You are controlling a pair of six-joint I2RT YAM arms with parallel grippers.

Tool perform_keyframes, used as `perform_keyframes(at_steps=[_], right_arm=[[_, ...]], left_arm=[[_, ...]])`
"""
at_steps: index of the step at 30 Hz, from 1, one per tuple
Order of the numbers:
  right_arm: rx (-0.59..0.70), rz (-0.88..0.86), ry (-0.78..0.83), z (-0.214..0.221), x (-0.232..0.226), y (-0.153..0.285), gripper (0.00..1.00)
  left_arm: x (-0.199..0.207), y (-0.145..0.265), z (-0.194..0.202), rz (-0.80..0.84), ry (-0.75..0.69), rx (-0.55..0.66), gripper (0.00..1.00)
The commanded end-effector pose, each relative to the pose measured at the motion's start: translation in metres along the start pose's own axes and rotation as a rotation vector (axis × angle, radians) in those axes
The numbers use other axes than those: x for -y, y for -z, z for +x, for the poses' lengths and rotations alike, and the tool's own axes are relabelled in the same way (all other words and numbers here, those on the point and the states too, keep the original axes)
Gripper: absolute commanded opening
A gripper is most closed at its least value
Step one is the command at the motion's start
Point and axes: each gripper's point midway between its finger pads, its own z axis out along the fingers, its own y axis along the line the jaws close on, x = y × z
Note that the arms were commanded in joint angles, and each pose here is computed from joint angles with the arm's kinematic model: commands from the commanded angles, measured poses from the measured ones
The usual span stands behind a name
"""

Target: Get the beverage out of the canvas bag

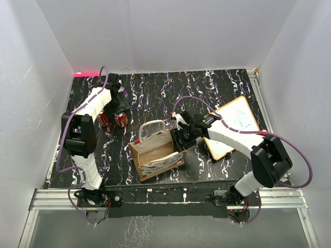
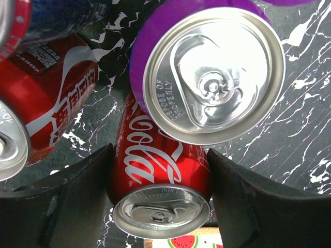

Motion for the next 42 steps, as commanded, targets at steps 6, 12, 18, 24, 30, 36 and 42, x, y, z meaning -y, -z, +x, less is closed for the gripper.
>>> perform_keyframes(at_steps=[6,12,18,24,30,36,42], right_arm=[[0.083,0.0,0.046,-0.025,-0.005,0.01,0.52],[0.104,0.015,0.04,-0.032,-0.005,0.014,0.55],[0.133,0.015,0.034,-0.036,-0.007,0.019,0.61],[0.198,0.033,0.042,-0.055,-0.012,0.032,0.68],[0.299,0.086,0.094,-0.093,-0.024,0.075,0.82],[0.487,0.184,0.149,-0.124,-0.042,0.159,0.98],[0.727,0.327,0.147,-0.128,-0.051,0.266,0.98]], left_arm=[[0.015,0.044,-0.01,0.164,-0.022,0.071,0.96],[0.013,0.081,0.001,0.246,-0.031,0.093,0.97],[0.018,0.133,0.029,0.462,-0.07,0.147,0.97],[0.022,0.199,0.026,0.605,-0.134,0.255,0.97],[0.039,0.272,0.003,0.774,-0.164,0.393,0.97],[0.038,0.339,-0.019,0.835,-0.191,0.549,0.97],[0.008,0.39,-0.04,0.739,-0.195,0.752,0.97]])
